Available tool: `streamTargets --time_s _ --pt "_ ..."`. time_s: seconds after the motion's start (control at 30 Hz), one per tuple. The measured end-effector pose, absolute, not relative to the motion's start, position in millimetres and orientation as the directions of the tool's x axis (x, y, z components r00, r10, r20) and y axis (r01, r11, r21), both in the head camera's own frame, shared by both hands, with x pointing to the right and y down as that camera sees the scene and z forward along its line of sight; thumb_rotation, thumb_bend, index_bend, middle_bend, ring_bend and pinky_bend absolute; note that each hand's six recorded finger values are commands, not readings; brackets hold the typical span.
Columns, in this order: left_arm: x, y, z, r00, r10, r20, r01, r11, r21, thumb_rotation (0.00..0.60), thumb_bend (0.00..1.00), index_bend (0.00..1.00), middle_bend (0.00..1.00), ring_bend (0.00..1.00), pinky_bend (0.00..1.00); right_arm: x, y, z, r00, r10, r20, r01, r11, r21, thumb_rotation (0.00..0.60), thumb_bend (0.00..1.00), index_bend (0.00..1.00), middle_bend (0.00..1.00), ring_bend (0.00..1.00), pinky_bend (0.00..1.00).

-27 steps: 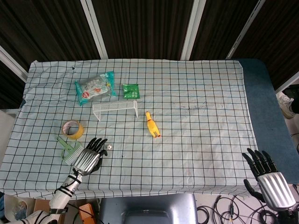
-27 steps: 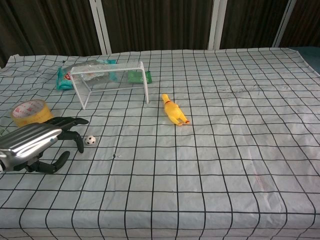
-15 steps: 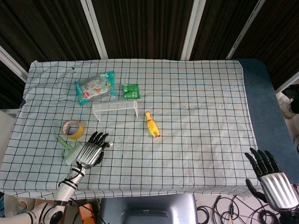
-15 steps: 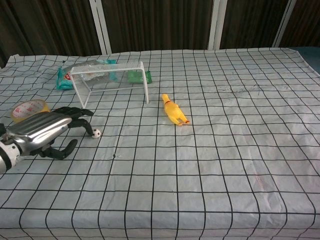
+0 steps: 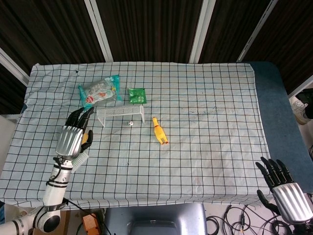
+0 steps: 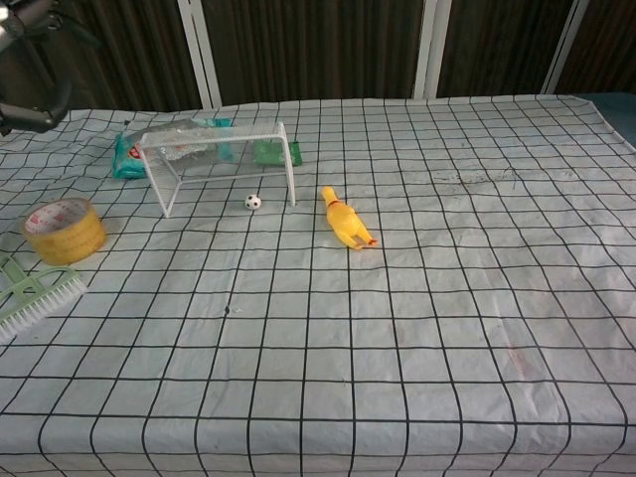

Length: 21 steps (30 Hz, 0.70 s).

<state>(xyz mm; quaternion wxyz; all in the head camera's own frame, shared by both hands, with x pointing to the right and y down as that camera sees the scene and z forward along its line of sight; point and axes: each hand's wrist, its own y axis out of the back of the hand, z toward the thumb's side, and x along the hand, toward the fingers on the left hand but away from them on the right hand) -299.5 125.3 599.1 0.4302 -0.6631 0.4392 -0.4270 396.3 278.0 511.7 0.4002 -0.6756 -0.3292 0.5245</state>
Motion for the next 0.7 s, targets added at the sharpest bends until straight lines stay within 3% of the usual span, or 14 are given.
streamTargets --time_s 0.17,0.3,0.5,0.7 --pt "-339.2 166.3 582.7 0.280 -0.917 0.284 -0.120 -0.327 -0.938 0.600 0.49 0.00 0.15 0.06 0.07 394.3 279.0 514.6 0.235 0.861 -0.452 0.013 -0.468 -0.884 0.600 0.33 0.00 0.00 0.00 0.00" --pt "-366.7 221.8 576.0 0.311 -0.871 0.380 -0.107 -0.429 -0.897 0.600 0.43 0.00 0.06 0.00 0.00 394.2 278.3 518.2 0.227 0.857 -0.462 0.003 -0.475 -0.880 0.600 0.33 0.00 0.00 0.00 0.00" --pt "-406.3 267.4 573.5 0.287 -0.877 0.384 -0.063 -0.418 -0.906 0.600 0.40 0.00 0.00 0.00 0.00 392.6 278.7 521.7 0.224 0.855 -0.468 -0.012 -0.478 -0.879 0.600 0.33 0.00 0.00 0.00 0.00" --pt "-409.8 280.1 568.8 0.314 -0.883 0.349 -0.083 -0.392 -0.916 0.600 0.39 0.00 0.00 0.00 0.00 390.4 280.0 524.1 0.225 0.851 -0.474 -0.021 -0.482 -0.876 0.600 0.33 0.00 0.00 0.00 0.00"
